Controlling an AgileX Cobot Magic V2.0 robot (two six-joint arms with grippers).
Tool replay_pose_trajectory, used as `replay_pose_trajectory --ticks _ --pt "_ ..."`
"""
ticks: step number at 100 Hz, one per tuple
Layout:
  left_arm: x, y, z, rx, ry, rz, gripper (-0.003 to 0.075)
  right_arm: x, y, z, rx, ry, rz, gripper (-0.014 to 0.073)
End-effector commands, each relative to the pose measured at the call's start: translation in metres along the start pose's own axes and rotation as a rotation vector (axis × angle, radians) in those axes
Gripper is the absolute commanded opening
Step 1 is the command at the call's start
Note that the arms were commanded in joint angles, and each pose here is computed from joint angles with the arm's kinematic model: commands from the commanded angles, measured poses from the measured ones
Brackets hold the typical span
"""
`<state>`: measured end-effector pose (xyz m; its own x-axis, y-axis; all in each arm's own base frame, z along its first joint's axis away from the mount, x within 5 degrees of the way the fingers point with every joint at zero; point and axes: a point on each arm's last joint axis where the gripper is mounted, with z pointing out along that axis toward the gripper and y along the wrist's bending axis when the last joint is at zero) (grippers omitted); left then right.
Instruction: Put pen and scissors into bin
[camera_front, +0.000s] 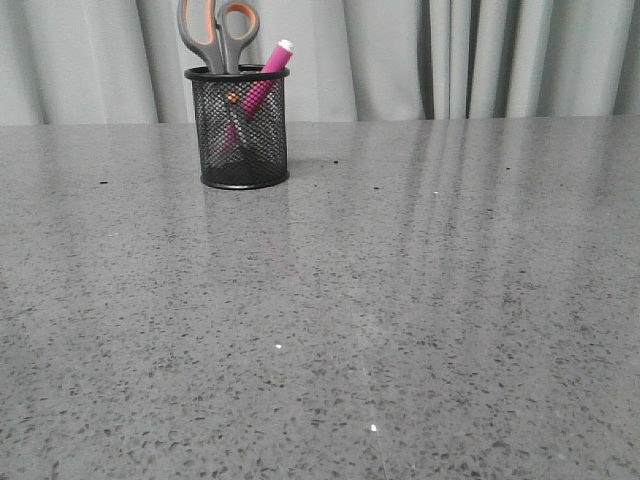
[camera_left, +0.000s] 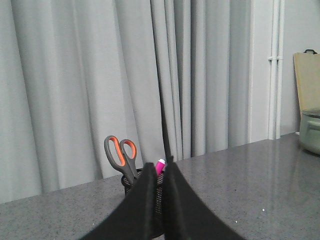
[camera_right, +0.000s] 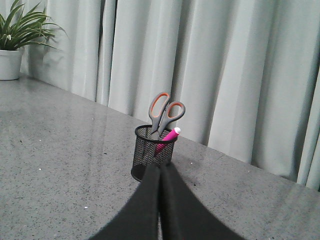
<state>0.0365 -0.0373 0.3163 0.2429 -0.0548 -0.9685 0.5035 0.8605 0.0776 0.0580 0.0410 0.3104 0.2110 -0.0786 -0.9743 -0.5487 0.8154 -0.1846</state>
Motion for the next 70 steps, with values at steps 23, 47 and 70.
replay_pose_trajectory --ticks 23,47,70 --pt "0.012 0.010 -0.008 -0.110 0.174 0.317 -0.0001 -0.016 -0.002 0.000 0.012 -0.099 -0.013 -0.0069" --pt "0.065 0.022 -0.025 -0.318 0.272 0.152 -0.0001 -0.016 -0.002 0.000 0.012 -0.099 -0.013 -0.0069" --pt "0.109 0.025 -0.029 -0.400 0.293 -0.005 -0.0001 -0.015 -0.002 0.000 0.012 -0.097 -0.013 -0.0069"
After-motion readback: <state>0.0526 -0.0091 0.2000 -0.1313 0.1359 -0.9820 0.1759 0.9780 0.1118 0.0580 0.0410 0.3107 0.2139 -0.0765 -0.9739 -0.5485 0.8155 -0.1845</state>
